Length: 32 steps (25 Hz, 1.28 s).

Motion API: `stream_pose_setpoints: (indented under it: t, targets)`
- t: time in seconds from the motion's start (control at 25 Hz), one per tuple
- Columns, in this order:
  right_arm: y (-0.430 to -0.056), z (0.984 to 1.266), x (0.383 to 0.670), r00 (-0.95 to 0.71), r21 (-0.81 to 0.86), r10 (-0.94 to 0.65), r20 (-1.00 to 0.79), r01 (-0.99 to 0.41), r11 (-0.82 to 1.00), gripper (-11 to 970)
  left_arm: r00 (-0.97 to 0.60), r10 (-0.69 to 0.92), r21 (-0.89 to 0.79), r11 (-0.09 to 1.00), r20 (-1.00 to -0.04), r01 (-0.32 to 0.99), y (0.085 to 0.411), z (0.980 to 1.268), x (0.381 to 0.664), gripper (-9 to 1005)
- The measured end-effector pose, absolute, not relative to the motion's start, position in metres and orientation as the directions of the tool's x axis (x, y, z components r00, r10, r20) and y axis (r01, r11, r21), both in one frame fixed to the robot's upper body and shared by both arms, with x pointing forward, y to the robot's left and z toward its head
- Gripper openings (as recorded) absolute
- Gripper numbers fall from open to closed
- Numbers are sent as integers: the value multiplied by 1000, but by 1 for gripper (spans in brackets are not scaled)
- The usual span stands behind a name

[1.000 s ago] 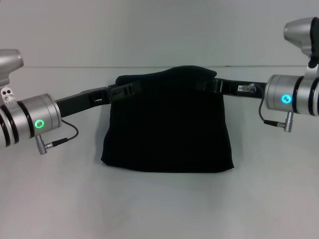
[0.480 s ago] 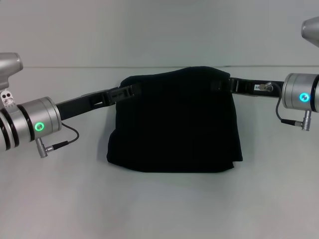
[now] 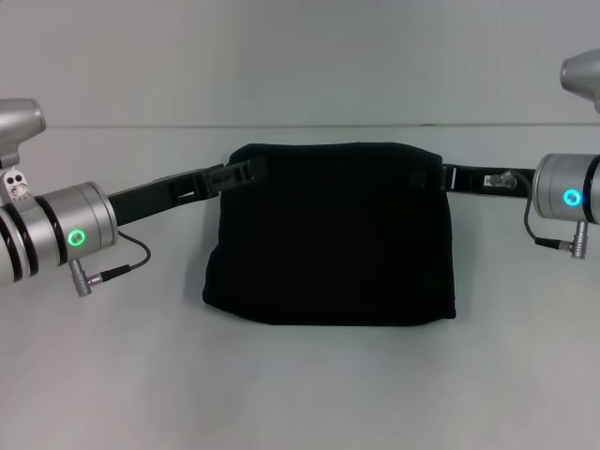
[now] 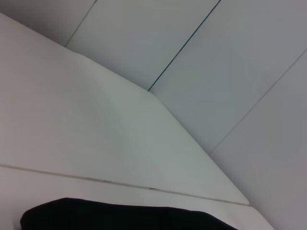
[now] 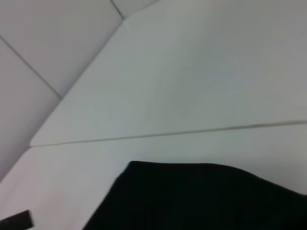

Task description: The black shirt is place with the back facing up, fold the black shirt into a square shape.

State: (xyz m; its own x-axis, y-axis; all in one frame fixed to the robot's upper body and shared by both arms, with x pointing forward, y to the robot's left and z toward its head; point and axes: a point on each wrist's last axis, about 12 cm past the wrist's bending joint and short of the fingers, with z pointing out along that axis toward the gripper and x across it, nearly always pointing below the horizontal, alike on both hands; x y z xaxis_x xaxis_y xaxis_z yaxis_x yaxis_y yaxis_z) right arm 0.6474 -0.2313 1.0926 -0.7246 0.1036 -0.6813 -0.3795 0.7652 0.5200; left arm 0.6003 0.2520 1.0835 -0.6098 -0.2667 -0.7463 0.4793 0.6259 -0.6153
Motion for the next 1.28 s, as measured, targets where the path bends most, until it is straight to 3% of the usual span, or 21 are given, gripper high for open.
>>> stream_pose_setpoints:
  t: [0.52,0.64,0.84,1.28]
  targets:
    - [-252,1078,645,-732,503,166,-661,-269,821,193,-603,-259,-600,646,-755,473,251,1085,606,948]
    - [-265,1082,646,-733,513,193,-652,-238,825,398,-597,-260,-591,659,-759,465,252,1087,610,948]
    - [-279,1095,647,-749,545,195,-633,-252,800,637,-614,-299,-605,698,-731,381,254,1088,621,948]
    - [-304,1123,643,-697,517,156,-700,-343,784,636,-675,-330,-586,788,-660,188,241,1076,641,948]
